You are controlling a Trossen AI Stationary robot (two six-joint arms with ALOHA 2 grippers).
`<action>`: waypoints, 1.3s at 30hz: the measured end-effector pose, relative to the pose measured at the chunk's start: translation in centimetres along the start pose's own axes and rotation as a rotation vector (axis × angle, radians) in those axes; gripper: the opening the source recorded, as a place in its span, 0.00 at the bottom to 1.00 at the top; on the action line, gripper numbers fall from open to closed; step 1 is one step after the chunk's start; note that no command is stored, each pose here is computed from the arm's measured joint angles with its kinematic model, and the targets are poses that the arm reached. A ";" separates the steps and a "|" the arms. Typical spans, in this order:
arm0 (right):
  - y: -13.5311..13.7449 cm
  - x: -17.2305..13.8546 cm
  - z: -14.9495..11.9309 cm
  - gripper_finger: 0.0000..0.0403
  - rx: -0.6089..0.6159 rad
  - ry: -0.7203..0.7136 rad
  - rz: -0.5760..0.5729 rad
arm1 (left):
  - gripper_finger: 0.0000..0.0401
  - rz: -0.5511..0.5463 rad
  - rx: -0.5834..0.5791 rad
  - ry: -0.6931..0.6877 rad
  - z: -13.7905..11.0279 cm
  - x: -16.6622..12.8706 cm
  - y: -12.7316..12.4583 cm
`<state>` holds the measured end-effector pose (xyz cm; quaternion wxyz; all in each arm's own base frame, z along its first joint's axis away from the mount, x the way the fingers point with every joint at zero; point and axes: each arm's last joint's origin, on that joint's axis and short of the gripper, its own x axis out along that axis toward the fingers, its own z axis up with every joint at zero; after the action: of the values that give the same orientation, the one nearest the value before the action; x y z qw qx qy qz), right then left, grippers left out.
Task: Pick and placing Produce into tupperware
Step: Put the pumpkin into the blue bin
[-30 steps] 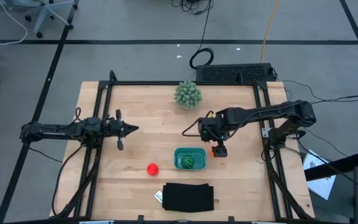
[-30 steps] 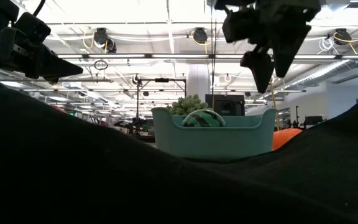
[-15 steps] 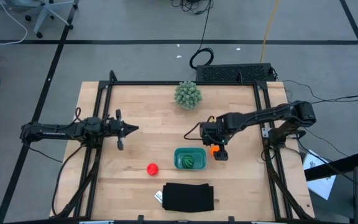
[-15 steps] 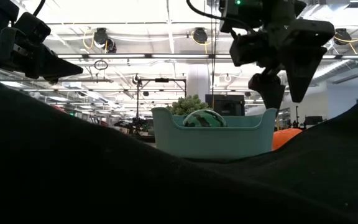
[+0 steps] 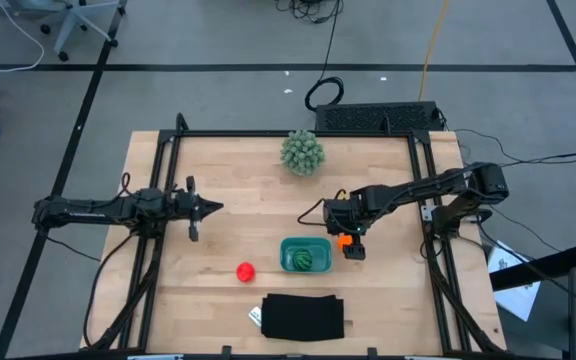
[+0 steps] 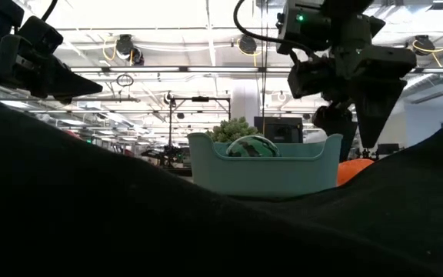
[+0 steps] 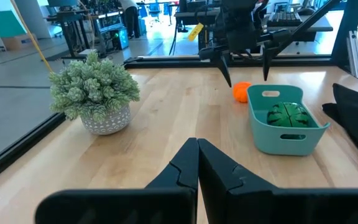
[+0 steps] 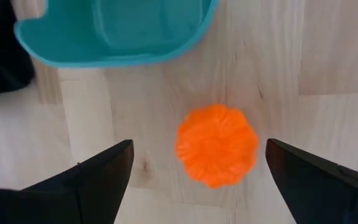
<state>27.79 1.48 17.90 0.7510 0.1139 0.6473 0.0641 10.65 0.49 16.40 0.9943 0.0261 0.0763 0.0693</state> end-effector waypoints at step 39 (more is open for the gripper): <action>-1.2 3.4 -1.7 0.89 -0.032 -0.085 -0.055 | 0.01 0.000 0.001 0.005 0.0 0.0 0.0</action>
<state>26.60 1.27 14.15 0.7810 0.0867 0.6165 0.0487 10.65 0.50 16.35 0.9941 0.0262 0.0787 0.0695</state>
